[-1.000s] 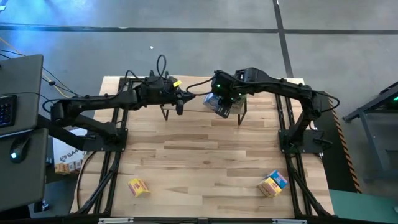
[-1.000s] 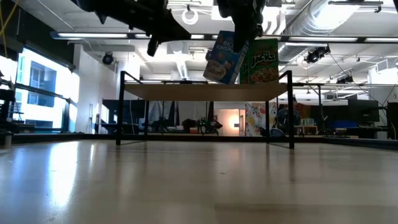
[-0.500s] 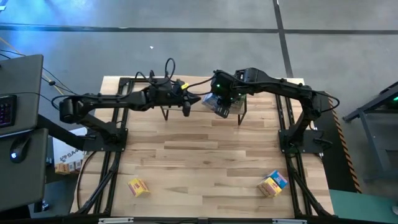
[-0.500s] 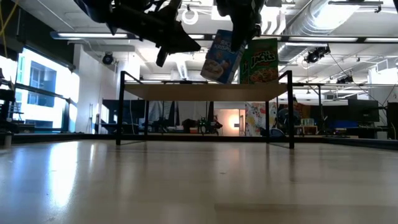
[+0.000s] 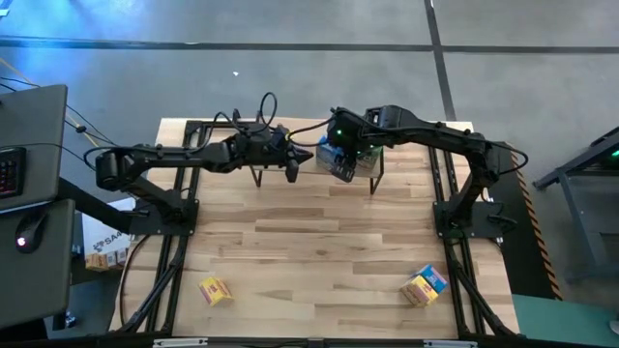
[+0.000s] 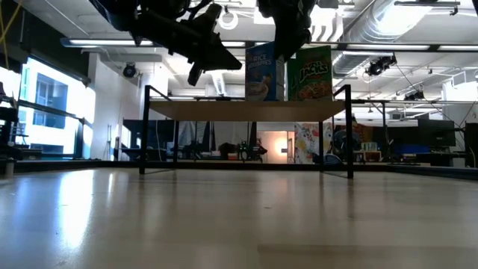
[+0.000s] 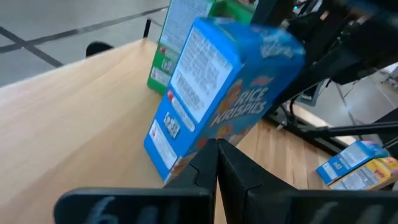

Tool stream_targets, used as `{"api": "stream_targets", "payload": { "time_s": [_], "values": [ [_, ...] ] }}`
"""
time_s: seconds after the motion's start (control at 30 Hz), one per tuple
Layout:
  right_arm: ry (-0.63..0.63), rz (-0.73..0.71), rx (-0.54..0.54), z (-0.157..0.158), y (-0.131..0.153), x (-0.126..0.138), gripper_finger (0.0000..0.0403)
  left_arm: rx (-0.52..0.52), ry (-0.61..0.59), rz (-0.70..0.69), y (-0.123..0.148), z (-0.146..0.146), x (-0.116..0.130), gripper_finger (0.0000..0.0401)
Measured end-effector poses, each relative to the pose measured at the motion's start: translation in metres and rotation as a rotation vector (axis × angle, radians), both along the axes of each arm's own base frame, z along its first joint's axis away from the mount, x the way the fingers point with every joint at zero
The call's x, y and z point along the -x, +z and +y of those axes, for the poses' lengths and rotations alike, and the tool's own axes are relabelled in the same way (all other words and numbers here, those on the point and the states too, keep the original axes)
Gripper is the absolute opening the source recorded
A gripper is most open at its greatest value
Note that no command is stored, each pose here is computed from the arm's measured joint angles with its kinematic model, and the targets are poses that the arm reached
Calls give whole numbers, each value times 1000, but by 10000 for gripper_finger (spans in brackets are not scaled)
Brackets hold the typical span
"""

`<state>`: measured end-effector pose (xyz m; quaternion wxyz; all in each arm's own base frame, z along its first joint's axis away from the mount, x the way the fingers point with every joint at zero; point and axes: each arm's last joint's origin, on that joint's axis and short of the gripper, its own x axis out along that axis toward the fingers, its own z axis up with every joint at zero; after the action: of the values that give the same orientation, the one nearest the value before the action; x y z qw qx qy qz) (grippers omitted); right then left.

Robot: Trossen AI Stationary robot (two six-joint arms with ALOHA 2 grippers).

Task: Stack cereal on shelf
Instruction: Put the top blue cereal box on the shelf

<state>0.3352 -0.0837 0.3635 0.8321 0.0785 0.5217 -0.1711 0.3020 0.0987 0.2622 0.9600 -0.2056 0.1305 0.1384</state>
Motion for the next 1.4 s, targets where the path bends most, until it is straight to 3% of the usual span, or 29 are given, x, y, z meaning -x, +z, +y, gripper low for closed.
{"api": "stream_targets", "payload": {
  "time_s": [0.3,0.67,0.93,1.1,1.27,1.4],
  "values": [
    [22,29,-9,1,-1,3,195,-22,-43,35,-5,5,1,0],
    [52,58,6,2,4,10,195,-31,20,11,3,31,16,0],
    [45,-1,35,4,31,18,195,-85,32,-49,22,43,35,0],
    [3,-51,-22,17,47,32,193,-112,38,-79,32,47,45,0],
    [-43,-153,-46,53,57,50,159,-119,35,-96,31,46,53,0],
    [-158,-313,-82,84,47,58,91,-122,37,-104,25,44,56,0]
  ]
}}
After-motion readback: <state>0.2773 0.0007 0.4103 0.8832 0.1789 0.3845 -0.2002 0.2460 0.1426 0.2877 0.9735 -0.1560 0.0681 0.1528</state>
